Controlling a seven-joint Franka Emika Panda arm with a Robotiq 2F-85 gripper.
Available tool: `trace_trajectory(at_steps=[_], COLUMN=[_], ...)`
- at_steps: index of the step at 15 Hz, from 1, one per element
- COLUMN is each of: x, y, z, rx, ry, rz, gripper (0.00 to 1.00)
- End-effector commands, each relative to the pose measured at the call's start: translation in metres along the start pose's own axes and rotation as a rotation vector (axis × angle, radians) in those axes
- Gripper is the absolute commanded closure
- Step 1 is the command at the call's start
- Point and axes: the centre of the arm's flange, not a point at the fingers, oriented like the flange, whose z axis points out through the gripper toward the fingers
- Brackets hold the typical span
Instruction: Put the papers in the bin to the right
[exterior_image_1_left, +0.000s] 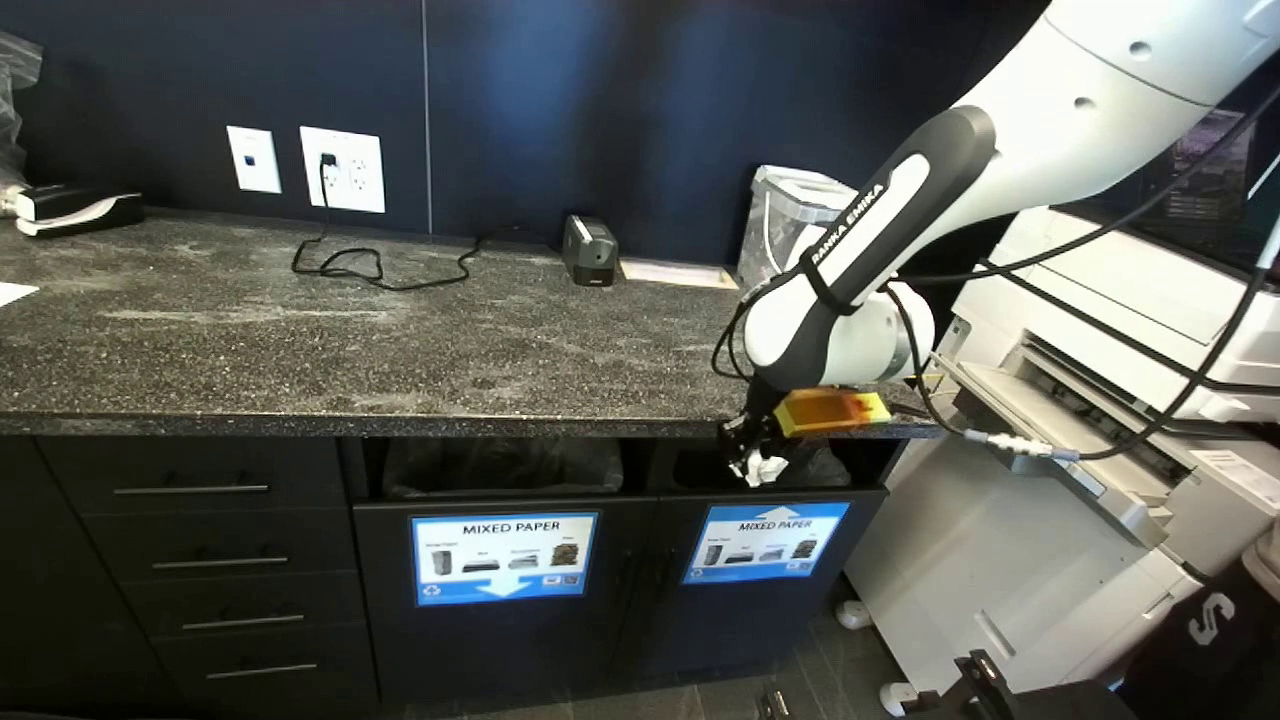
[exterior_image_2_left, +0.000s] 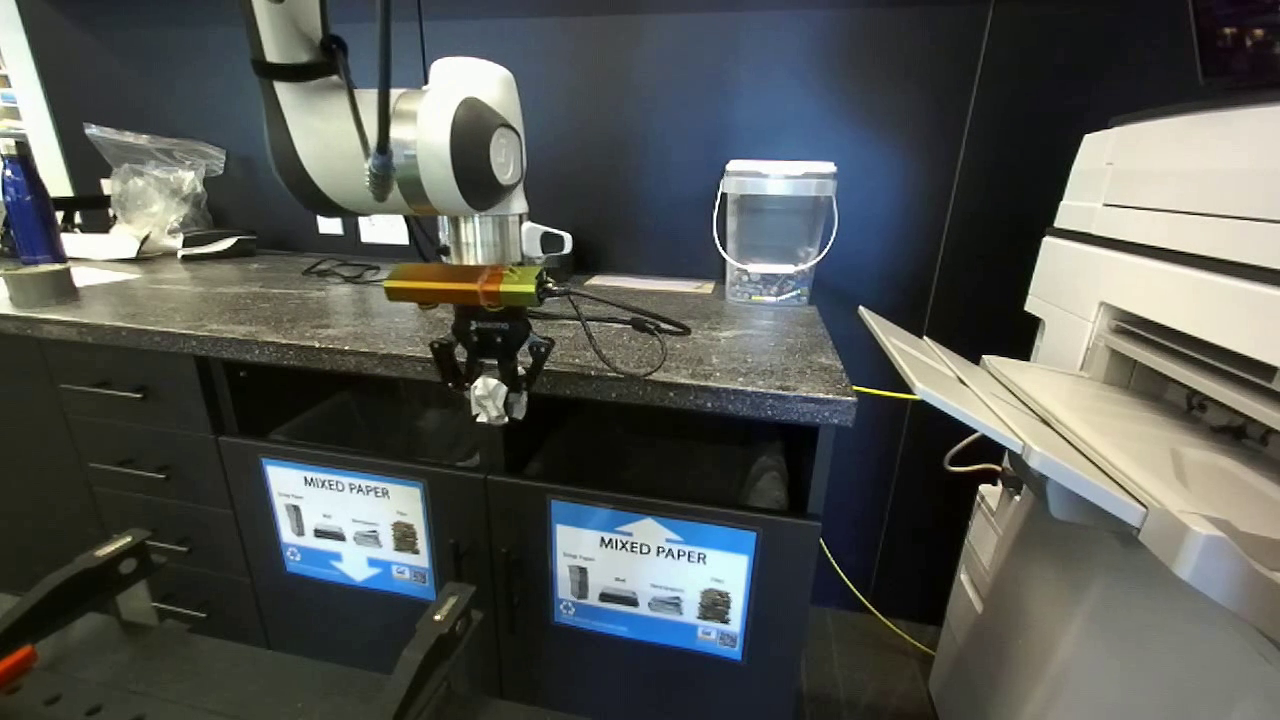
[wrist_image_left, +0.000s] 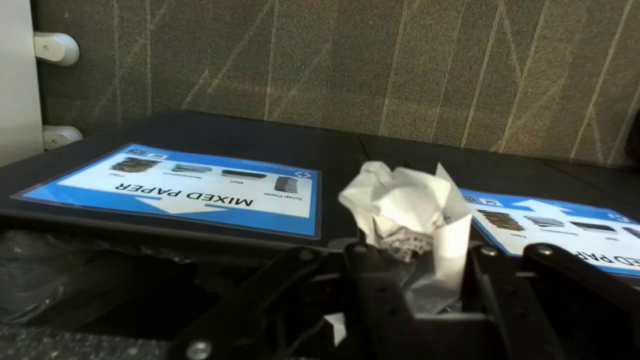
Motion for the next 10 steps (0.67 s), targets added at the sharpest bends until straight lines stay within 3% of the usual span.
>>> trace_trajectory(at_steps=[1, 10], x=[-0.038, -0.063], y=[-0.007, 0.009], z=[0.010, 0.071], rx=[0.009, -0.025], ry=[0.099, 0.432], rz=[0.053, 0.191], gripper=[0.86, 0.86])
